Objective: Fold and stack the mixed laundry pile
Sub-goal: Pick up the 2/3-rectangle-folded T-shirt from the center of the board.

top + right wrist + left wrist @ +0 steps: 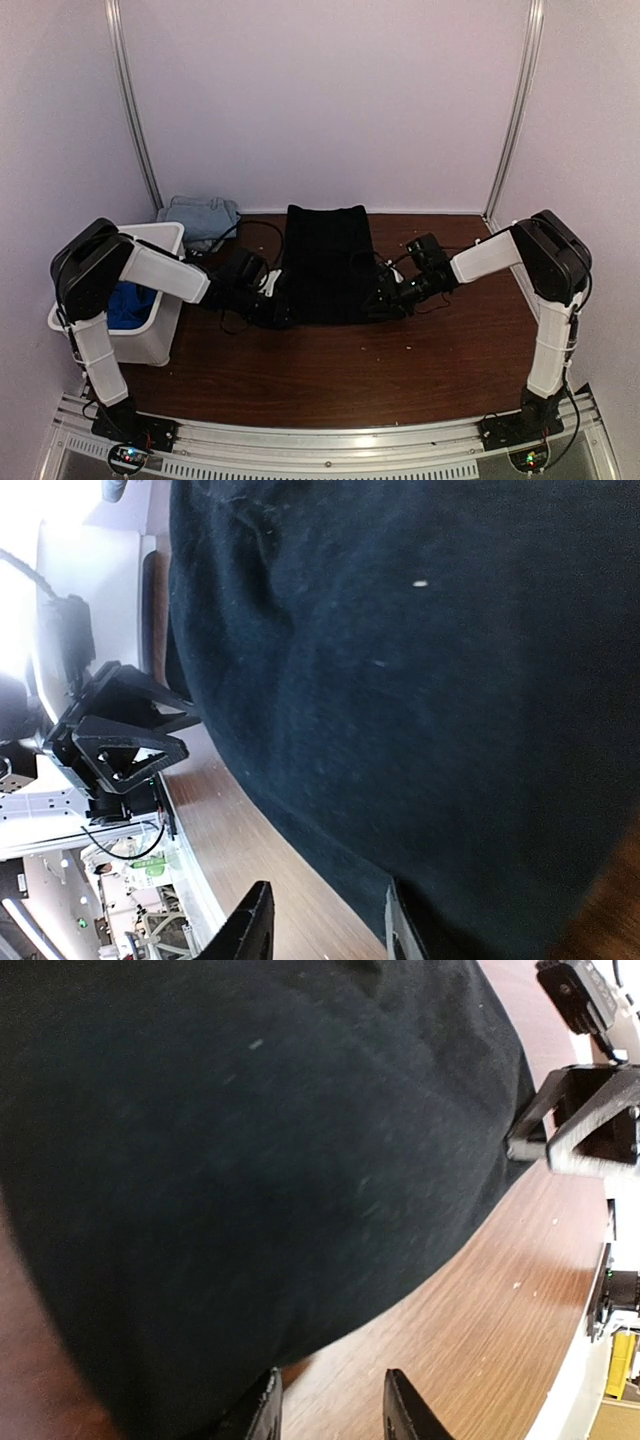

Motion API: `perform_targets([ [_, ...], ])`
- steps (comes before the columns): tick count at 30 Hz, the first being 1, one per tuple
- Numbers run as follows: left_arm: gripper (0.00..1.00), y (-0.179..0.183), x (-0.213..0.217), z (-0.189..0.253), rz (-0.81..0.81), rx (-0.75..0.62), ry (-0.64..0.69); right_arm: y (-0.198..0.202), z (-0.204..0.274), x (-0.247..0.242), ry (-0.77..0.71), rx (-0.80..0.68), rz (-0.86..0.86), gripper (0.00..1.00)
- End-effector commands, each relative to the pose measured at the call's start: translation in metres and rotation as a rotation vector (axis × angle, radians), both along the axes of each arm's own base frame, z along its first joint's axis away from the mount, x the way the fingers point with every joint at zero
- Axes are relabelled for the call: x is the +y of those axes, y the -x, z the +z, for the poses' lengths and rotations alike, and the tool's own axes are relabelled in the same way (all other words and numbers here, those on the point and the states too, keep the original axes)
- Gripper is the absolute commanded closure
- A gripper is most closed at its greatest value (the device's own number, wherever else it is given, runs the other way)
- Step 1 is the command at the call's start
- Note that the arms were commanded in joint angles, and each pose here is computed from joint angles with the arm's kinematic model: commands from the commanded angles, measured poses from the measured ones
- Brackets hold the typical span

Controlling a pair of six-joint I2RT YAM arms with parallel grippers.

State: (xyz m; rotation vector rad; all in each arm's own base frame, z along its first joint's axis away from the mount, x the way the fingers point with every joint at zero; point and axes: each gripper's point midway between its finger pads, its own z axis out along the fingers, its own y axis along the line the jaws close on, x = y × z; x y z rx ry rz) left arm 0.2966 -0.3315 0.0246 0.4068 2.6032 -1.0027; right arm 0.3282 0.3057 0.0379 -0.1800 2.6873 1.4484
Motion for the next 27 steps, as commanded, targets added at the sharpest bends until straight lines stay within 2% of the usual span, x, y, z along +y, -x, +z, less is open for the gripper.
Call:
perform_targets([
  [1,0.63,0.008,0.027,0.003,0.022,-0.021,-0.077,0.003,0.001,-0.032,0.125,-0.019,-0.032,0.62],
  [7,0.62,0.003,0.052,0.046,0.089,-0.096,-0.068,0.005,0.054,-0.049,0.122,-0.092,-0.060,0.60],
  [11,0.61,0.002,0.055,0.044,0.102,-0.071,-0.080,0.008,0.038,-0.067,0.181,-0.064,-0.084,0.59],
  [21,0.60,-0.014,0.037,0.020,0.120,-0.011,-0.051,-0.005,0.004,-0.052,0.167,0.001,-0.068,0.49],
  [24,0.61,-0.016,0.034,0.011,0.131,0.010,-0.048,-0.004,-0.006,-0.047,0.165,0.016,-0.058,0.50],
  [27,0.66,-0.018,0.028,0.008,0.129,0.016,-0.023,-0.001,-0.016,-0.043,0.161,0.036,-0.051,0.57],
])
